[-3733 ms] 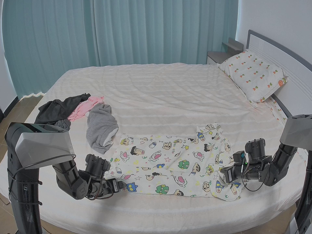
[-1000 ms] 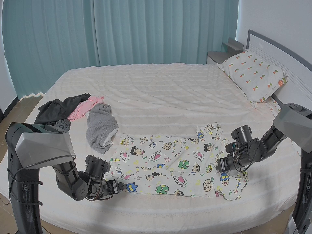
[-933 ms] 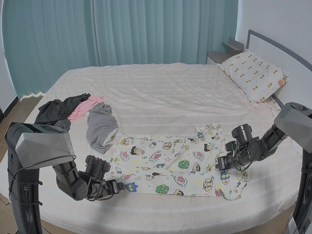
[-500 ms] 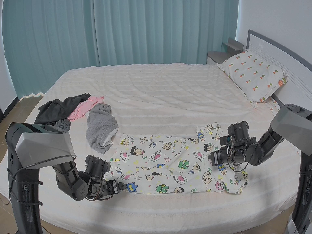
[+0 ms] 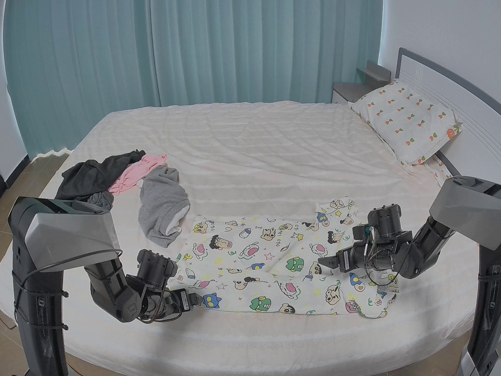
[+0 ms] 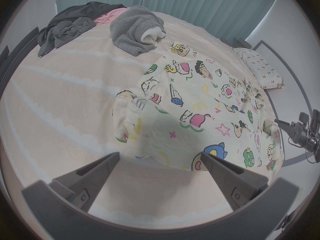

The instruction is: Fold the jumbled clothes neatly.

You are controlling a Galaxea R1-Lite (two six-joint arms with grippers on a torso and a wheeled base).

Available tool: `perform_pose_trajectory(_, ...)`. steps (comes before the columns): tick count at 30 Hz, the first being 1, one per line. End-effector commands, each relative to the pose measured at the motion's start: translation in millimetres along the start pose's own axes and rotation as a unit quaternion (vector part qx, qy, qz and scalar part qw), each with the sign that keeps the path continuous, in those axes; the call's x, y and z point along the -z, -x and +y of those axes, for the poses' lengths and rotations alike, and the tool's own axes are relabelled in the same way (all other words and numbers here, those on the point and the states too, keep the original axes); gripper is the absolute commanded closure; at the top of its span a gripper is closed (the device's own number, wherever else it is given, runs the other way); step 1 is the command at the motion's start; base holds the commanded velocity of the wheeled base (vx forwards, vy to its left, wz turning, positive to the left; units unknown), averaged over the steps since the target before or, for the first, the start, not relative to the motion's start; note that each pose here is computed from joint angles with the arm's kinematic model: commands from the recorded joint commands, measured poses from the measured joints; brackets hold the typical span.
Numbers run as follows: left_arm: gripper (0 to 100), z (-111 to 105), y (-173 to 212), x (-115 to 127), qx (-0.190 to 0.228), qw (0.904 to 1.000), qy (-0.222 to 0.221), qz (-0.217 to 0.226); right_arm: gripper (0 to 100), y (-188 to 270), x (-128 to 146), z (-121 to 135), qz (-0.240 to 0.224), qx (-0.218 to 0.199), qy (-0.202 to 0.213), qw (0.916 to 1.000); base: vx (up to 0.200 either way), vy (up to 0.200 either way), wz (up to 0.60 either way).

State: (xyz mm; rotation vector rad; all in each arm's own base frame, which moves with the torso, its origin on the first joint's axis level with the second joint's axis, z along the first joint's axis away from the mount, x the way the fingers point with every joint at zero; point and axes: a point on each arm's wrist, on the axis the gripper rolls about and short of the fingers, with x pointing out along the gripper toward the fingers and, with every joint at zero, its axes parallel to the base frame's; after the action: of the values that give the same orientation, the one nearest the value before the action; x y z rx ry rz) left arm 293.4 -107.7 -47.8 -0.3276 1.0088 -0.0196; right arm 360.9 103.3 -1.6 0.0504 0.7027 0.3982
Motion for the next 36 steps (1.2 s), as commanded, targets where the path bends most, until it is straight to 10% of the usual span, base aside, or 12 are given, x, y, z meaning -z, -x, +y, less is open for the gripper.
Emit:
perform_pose_trajectory(1, 0, -0.4, -0.5, 0.5, 0.000, 1.0000, -0.001, 0.001, 0, 21.3, -7.6, -19.5, -0.022, 0.022, -0.056, 0.9979, 0.000, 0.000, 0.00)
perform_pose_trajectory(19, 0, -0.7, 0.2, 0.0, 0.001, 1.0000, 0.004, -0.001, 0, 42.5, 60.6, -51.8, 0.079, 0.079, -0.256, 0.9603, 0.000, 0.000, 0.00)
perform_pose_trajectory(35, 0, -1.3, 0.4, -0.9, 0.002, 1.0000, 0.006, -0.002, 0, 14.1, 50.2, -68.9, 0.059, 0.084, -0.285, 0.9532, 0.000, 0.000, 0.00)
perform_pose_trajectory(36, 0, -1.1, 0.0, -0.6, 0.002, 1.0000, 0.006, -0.001, 100, 13.2, 48.1, -69.3, 0.061, 0.084, -0.284, 0.9531, 0.000, 0.000, 0.00)
